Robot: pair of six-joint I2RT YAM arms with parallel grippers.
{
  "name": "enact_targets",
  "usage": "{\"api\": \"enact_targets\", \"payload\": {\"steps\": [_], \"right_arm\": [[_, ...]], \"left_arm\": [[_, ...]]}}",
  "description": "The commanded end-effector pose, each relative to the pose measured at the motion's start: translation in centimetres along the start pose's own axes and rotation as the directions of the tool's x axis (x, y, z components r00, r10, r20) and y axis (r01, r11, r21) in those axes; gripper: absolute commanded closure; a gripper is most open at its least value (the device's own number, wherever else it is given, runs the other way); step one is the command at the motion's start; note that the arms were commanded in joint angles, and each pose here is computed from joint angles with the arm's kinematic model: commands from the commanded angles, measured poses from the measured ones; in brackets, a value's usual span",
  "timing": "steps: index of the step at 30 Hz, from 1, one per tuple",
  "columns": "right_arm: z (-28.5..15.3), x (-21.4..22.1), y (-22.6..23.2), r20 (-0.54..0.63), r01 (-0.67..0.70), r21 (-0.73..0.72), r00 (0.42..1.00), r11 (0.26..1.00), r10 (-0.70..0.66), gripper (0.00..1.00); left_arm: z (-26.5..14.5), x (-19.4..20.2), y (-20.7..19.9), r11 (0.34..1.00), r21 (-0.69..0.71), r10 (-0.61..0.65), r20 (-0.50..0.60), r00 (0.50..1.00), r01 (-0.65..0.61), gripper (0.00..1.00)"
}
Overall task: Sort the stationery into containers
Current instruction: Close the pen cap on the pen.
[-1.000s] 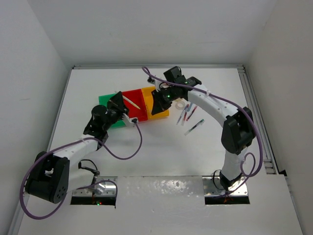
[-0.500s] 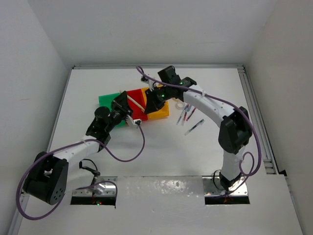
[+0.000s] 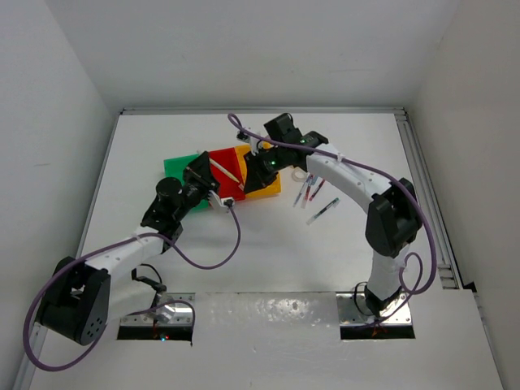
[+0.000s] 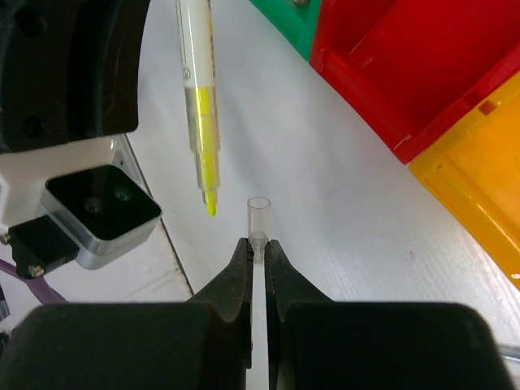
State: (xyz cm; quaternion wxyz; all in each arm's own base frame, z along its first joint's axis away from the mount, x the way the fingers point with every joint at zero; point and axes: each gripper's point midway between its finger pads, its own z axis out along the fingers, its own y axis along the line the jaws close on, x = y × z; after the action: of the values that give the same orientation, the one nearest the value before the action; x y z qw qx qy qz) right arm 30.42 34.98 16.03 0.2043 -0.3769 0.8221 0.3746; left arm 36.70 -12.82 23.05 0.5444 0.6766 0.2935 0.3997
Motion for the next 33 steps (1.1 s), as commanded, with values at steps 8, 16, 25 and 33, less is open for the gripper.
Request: {"api": "enact_targets", "payload": {"steps": [8, 16, 25, 33], "right_arm": [[-2.4, -1.7, 1.3, 0.090, 0.056, 0.014, 0.994, 0.998, -0.057, 1.00], [-2.4, -2.4, 1.5, 0.115, 0.054, 0.007, 0.992, 0.999, -0.055, 1.00], [-2.5, -3.0, 1.5, 0.132, 0.056, 0.010, 0.990, 0.998, -0.057, 1.00], [-2.7, -2.4, 1.4, 0.108, 0.055, 0.021, 0.992, 0.998, -0.057, 1.00]], "left_arm": [[-0.4, 0.1, 2.0, 0.999, -0.054, 0.004, -0.007, 1.000, -0.004, 1.00], [-0.3, -0.6, 2.5, 0.998, -0.065, 0.006, 0.020, 1.000, -0.005, 1.00], [-0.3, -1.1, 2.2, 0.998, -0.057, -0.002, 0.034, 0.999, 0.004, 1.00], [-0.3, -0.4, 2.2, 0.999, -0.053, -0.008, 0.013, 1.000, 0.009, 1.00]]}}
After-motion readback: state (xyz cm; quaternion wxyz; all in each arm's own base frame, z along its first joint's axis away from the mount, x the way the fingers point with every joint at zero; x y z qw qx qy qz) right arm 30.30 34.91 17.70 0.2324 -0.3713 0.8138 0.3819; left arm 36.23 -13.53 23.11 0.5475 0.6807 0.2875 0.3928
